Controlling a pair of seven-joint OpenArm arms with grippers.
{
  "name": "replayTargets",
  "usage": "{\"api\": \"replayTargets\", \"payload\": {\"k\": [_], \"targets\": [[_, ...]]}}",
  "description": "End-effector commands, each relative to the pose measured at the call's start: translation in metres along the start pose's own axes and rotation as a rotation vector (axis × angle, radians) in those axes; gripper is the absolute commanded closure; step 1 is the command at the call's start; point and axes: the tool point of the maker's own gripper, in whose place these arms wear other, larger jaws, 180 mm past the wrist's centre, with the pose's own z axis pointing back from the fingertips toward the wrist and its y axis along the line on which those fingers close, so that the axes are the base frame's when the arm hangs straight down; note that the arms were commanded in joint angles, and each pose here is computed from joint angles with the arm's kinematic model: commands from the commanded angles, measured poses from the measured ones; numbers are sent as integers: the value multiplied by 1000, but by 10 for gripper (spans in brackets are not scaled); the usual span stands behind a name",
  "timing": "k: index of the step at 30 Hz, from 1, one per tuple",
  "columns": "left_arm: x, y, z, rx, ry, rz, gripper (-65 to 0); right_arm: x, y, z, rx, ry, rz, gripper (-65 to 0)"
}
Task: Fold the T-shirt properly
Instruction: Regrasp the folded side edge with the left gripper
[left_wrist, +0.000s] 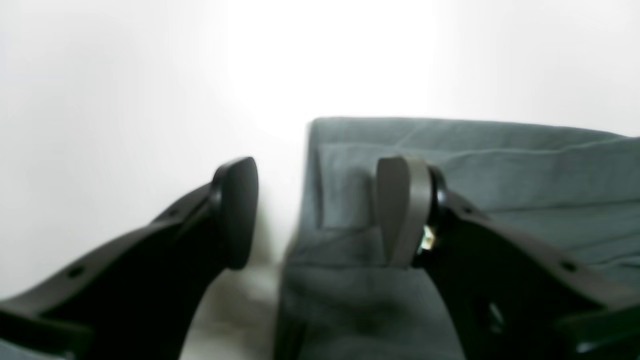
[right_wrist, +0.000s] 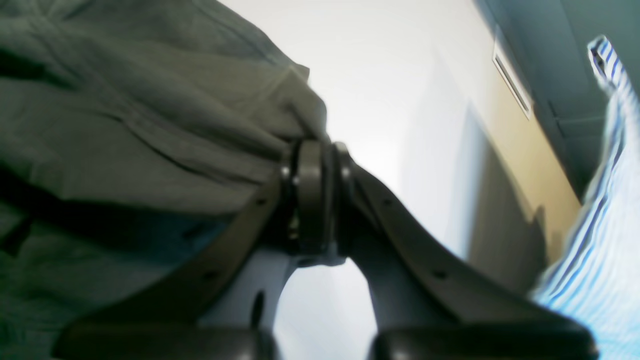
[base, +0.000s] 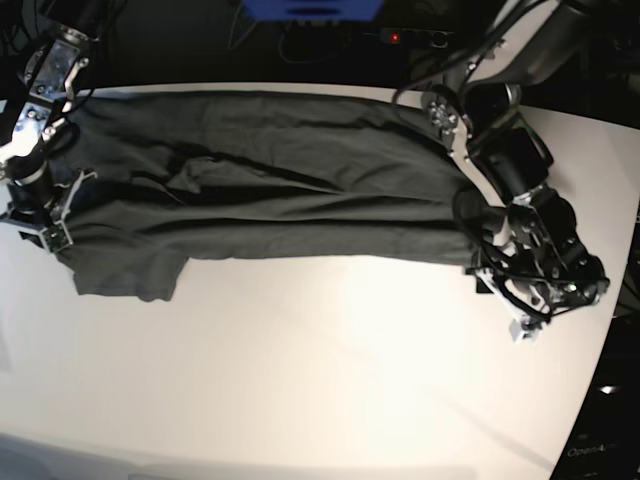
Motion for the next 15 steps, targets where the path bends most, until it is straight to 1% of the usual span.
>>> {"api": "replayTargets", "payload": {"k": [1,4,7,9,15], "targets": [[13,1,6,-13,-29,1,-372,11,-14,2,-38,-41,9,-3],[8,3,0,-50,-23,22,-372,11,-14,2,-38,-41,9,-3],[-1,8,-4,-73,-16,77,-372,11,-15,2,-39,-41,9,-3],[-2,14,-3,-67,-17,88,-372,11,-14,2,-38,-41,9,-3],[-3,17,-2,-63,-18,94,-371,11,-14,2,-38,-41,9,-3]]}}
